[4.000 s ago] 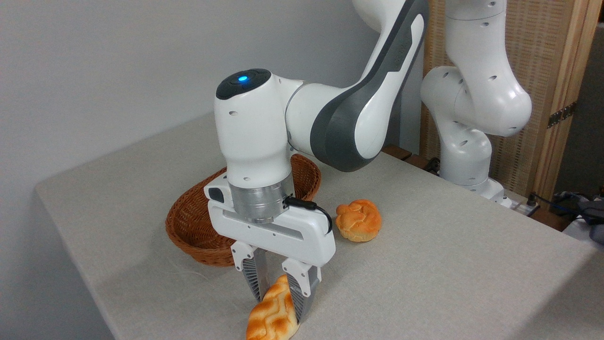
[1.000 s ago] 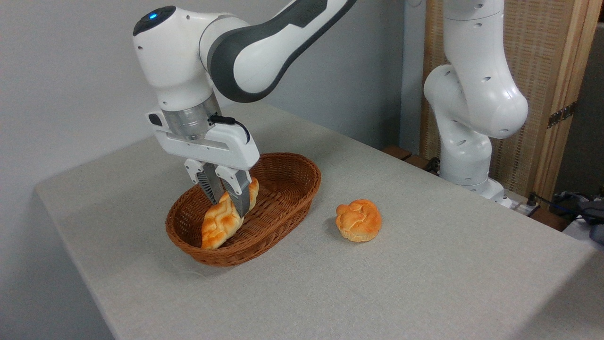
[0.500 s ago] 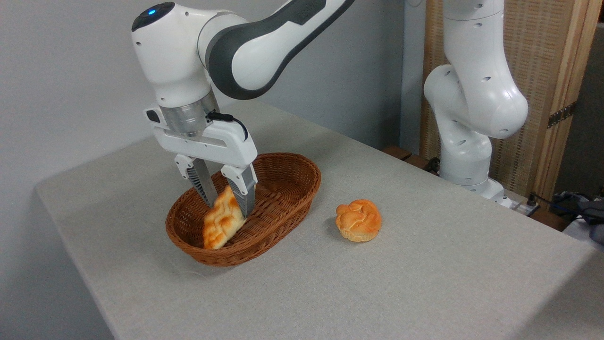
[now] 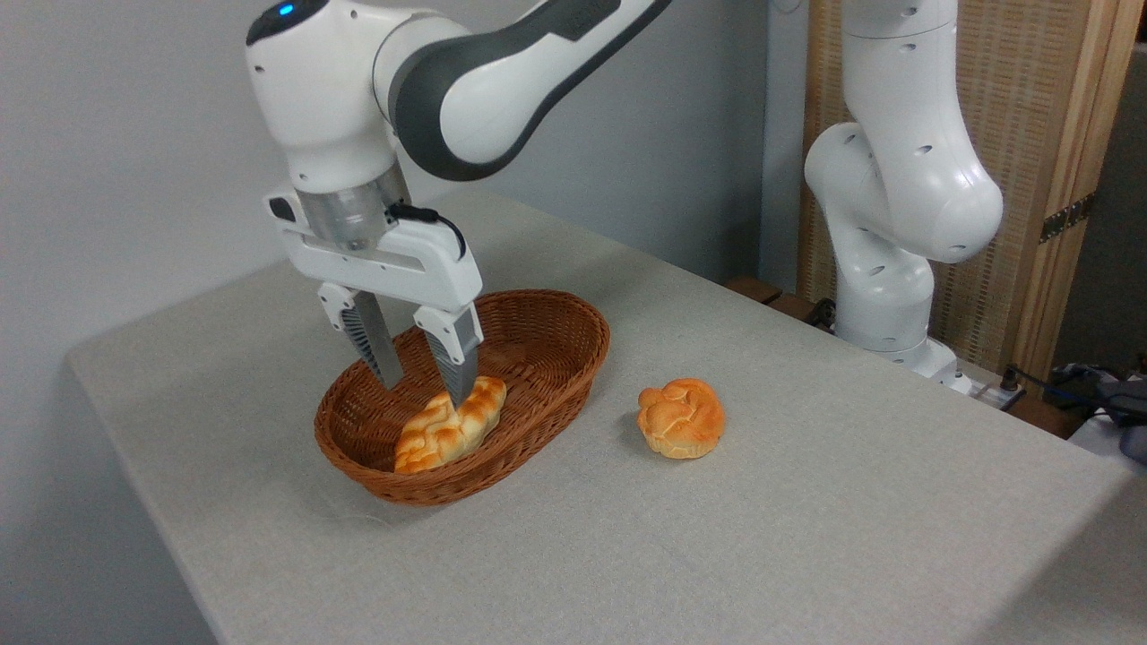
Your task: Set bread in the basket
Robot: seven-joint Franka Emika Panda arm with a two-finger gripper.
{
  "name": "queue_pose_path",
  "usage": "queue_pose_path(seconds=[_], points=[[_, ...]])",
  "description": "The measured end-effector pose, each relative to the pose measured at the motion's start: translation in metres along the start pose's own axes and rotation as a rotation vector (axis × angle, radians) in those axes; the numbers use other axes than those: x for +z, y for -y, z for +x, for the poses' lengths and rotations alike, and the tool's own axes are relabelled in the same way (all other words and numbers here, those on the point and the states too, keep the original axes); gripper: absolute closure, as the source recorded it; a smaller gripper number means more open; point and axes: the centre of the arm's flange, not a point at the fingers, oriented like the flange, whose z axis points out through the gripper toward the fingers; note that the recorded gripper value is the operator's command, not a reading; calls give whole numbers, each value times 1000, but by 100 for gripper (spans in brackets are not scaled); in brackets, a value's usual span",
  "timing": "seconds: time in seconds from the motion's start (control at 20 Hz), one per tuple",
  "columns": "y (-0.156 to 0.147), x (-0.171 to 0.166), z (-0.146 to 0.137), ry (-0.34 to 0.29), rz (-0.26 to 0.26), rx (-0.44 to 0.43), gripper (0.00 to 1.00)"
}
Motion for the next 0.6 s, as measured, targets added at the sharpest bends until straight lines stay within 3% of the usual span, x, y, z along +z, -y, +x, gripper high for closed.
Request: queue_pose_path(seconds=[0.25,0.45,0.6], points=[[5,-46,2,-85,20,0,0],[12,-57,-3,-84,78,73,0],[27,-67,-14,-61,93,167,0]])
